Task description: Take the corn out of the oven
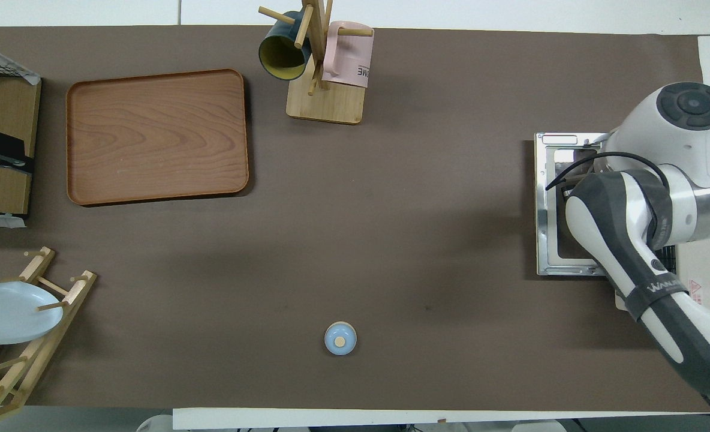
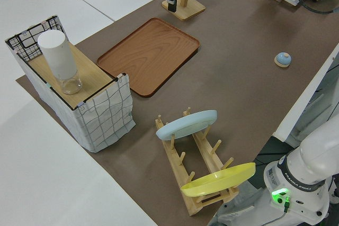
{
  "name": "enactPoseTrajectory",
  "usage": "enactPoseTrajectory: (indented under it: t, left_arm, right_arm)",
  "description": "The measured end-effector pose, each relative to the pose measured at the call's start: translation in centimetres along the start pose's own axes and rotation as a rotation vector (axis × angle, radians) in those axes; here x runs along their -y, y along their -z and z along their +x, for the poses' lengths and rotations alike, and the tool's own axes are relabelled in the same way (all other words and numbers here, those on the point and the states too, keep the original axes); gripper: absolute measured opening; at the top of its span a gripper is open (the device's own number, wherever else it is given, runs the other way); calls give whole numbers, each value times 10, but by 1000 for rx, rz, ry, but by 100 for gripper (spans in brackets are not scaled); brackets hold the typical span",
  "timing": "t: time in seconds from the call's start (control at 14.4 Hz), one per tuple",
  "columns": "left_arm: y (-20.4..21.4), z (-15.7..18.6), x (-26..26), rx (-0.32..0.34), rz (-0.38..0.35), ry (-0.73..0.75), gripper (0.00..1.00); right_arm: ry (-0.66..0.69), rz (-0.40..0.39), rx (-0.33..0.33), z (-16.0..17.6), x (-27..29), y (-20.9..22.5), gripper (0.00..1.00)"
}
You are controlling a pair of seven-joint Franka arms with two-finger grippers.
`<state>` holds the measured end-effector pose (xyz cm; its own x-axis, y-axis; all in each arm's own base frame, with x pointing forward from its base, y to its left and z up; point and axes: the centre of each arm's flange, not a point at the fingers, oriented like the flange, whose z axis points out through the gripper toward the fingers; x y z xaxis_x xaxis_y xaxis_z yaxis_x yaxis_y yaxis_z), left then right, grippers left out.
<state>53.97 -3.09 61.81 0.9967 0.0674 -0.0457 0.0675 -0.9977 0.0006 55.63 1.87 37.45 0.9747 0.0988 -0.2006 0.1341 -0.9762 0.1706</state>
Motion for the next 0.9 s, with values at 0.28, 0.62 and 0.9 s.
enactPoseTrajectory:
  t: [0.28,0.62,0.9]
  left_arm:
    - [0,0,0,0,0,0,100]
    - [1,-1,0,3,-1,0,100]
    - [4,-4,3,5,6,-2,100]
  right_arm:
    - [-17,-39,-17,4,99,51,2]
    - [-159,100,-71,-1,254,112,2]
    - [-272,154,-122,5,428,100,2]
